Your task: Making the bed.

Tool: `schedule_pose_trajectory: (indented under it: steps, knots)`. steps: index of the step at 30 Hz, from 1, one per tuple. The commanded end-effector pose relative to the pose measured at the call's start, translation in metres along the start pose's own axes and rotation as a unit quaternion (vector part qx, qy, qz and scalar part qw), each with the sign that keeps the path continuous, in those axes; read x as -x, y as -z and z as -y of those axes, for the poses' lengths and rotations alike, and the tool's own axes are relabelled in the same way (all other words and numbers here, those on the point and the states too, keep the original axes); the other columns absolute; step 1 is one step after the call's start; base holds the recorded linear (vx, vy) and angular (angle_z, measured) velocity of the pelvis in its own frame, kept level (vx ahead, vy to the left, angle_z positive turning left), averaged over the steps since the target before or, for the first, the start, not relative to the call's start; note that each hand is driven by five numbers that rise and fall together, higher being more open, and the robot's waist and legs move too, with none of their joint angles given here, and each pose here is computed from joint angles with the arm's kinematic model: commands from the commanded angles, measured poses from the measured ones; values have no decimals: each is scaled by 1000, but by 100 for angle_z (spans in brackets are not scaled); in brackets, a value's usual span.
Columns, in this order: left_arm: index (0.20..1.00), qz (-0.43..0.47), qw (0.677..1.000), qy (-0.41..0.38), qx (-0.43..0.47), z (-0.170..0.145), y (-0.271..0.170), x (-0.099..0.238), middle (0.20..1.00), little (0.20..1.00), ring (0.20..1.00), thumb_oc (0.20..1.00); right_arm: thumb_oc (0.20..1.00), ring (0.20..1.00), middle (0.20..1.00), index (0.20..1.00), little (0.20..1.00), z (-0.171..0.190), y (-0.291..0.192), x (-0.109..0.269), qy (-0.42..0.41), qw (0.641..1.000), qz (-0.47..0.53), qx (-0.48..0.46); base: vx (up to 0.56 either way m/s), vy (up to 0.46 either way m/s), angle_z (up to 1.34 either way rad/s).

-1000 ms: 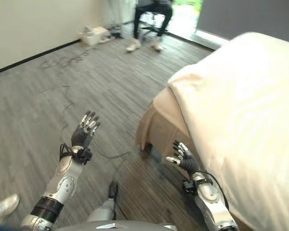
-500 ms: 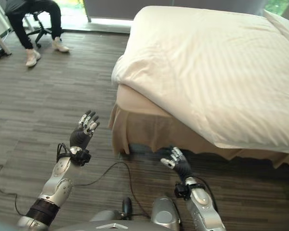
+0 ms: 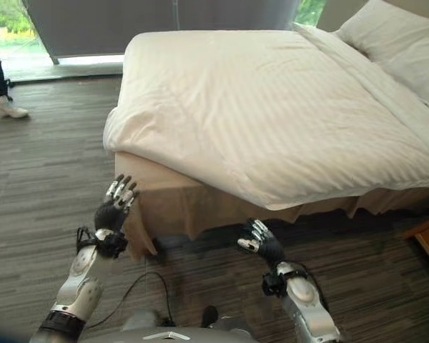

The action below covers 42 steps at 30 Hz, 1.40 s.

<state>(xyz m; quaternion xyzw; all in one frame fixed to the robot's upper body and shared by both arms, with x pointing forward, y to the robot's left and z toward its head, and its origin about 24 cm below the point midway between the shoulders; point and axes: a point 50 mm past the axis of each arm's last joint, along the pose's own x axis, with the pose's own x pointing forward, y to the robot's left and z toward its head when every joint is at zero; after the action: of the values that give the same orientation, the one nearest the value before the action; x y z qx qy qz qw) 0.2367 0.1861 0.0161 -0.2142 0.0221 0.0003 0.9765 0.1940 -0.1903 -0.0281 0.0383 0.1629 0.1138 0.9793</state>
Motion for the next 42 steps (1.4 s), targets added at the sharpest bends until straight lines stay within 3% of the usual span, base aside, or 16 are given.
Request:
schedule_pose_trajectory:
  steps: [1, 10, 17, 20, 25, 34, 42]
  knots:
    - [1000, 86, 996, 22, 10, 9, -33, -9, 1000, 1000, 1000, 1000, 1000, 1000, 1000, 1000, 1000, 9, -25, -5, 4, 998, 56, 19, 165, 371, -27]
    - [1000, 112, 993, 25, 1, 8, -48, -15, 1000, 1000, 1000, 1000, 1000, 1000, 1000, 1000, 1000, 17, -29, -4, 7, 998, 54, 39, 123, 424, -48]
    - [1000, 100, 993, 57, -38, 18, -48, -23, 1000, 1000, 1000, 1000, 1000, 1000, 1000, 1000, 1000, 7, -15, -2, 53, 997, 58, -20, 15, 605, -4]
    - [1000, 103, 992, 47, -62, 9, -53, -19, 1000, 1000, 1000, 1000, 1000, 1000, 1000, 1000, 1000, -8, -8, -8, 20, 997, 49, -62, -141, 537, -109]
    - [1000, 89, 993, 22, -74, -5, -49, -10, 1000, 1000, 1000, 1000, 1000, 1000, 1000, 1000, 1000, -11, -14, -11, -26, 999, 42, 1, -183, 431, -66]
    - [1000, 43, 999, 2, -8, -7, -21, 3, 1000, 1000, 1000, 1000, 1000, 1000, 1000, 1000, 1000, -5, -33, -17, -13, 997, 74, -6, -243, 9, -49]
    - [1000, 40, 999, 3, -6, -5, -19, 6, 1000, 1000, 1000, 1000, 1000, 1000, 1000, 1000, 1000, 3, -31, -16, -9, 998, 61, 10, -222, 10, -11]
